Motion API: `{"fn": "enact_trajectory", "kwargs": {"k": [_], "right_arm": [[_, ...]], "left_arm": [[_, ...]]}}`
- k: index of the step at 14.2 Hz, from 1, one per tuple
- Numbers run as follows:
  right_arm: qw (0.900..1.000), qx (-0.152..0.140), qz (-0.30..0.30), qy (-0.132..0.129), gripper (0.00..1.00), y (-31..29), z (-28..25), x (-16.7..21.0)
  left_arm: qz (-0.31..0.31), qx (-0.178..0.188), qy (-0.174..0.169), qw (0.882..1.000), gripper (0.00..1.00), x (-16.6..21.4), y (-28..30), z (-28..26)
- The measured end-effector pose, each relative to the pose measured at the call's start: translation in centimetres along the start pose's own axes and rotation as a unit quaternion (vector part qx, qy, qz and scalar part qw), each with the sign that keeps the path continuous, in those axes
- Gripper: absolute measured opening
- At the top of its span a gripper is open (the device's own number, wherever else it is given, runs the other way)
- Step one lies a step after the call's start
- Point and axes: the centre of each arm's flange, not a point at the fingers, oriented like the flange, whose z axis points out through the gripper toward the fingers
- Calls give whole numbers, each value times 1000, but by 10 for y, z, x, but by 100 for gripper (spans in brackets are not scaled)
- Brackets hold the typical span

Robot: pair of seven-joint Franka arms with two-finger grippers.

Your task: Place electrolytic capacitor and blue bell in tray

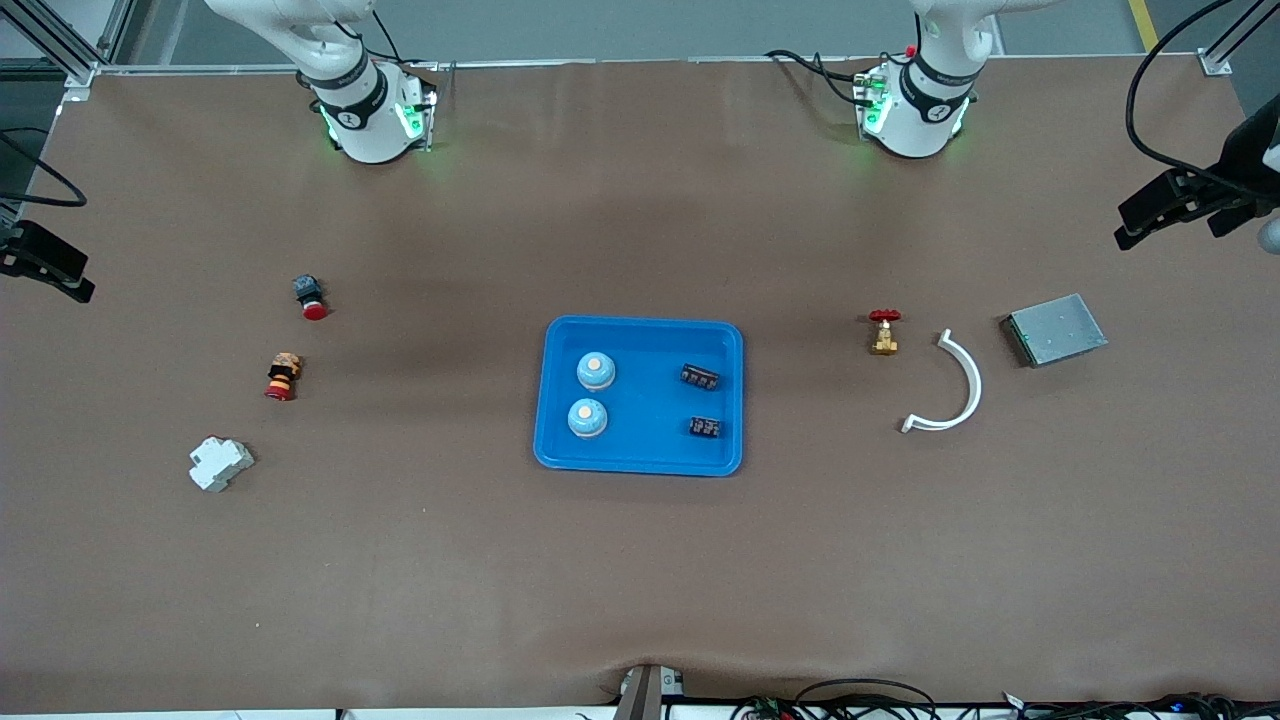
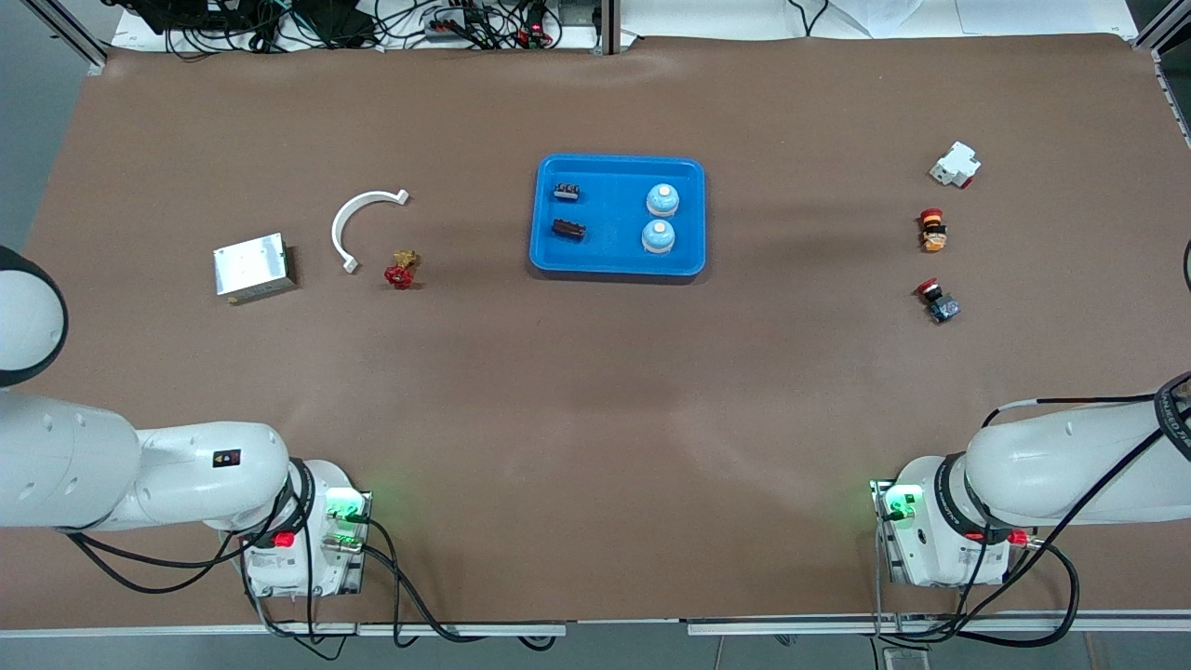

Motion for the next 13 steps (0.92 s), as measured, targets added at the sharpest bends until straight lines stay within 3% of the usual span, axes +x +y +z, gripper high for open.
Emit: {"fn": "enact_trajectory", "kwargs": {"k": [3, 8, 13], "right_arm": [[1000, 15, 4, 12, 100, -1, 12, -3], [999, 39, 28, 1, 100, -5, 23, -8], [998, 41, 27, -36, 100, -8, 30, -17]], "left_arm": [[4, 1, 1, 1000, 100, -4, 4, -2], [12, 1, 4, 1000, 100, -5, 12, -4], [10, 0, 9, 1000, 100, -5, 10, -9]]}}
